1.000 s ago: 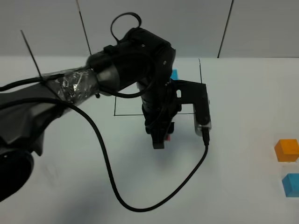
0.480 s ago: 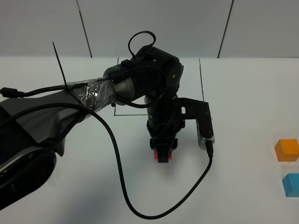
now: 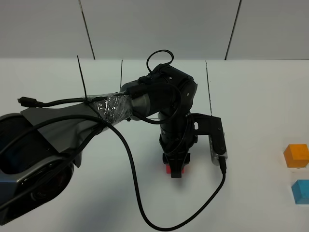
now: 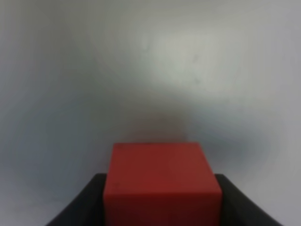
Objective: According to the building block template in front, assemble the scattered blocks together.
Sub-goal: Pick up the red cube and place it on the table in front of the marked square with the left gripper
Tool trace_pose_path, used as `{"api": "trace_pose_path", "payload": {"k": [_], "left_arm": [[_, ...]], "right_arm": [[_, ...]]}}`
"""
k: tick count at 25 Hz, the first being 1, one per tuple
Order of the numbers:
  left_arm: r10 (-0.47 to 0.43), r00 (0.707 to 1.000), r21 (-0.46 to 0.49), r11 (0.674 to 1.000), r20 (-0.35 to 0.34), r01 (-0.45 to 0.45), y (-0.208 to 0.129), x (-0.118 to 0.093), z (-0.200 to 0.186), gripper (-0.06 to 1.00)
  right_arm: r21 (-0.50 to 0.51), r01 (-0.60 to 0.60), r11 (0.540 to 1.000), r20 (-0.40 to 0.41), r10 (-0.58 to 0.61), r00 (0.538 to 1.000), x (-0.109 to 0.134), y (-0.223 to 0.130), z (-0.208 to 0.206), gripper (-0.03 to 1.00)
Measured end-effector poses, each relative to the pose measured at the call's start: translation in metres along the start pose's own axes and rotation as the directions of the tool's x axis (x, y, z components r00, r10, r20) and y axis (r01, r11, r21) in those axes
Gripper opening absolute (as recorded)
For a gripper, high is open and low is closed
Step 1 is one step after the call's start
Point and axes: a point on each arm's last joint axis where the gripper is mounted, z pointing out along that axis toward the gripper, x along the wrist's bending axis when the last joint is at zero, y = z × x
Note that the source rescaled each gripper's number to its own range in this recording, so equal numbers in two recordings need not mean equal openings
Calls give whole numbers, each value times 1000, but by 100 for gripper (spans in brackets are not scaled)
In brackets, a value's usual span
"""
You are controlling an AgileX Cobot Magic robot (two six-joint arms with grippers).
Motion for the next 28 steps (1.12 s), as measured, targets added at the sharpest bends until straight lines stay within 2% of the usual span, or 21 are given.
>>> {"api": "trace_pose_path", "payload": {"k": [28], "left_arm": [[2,998,62,998,60,-5,-4,-5,6,53]], "right_arm": [[0,0,1000,0,0,1000,0,0,0,0]]}}
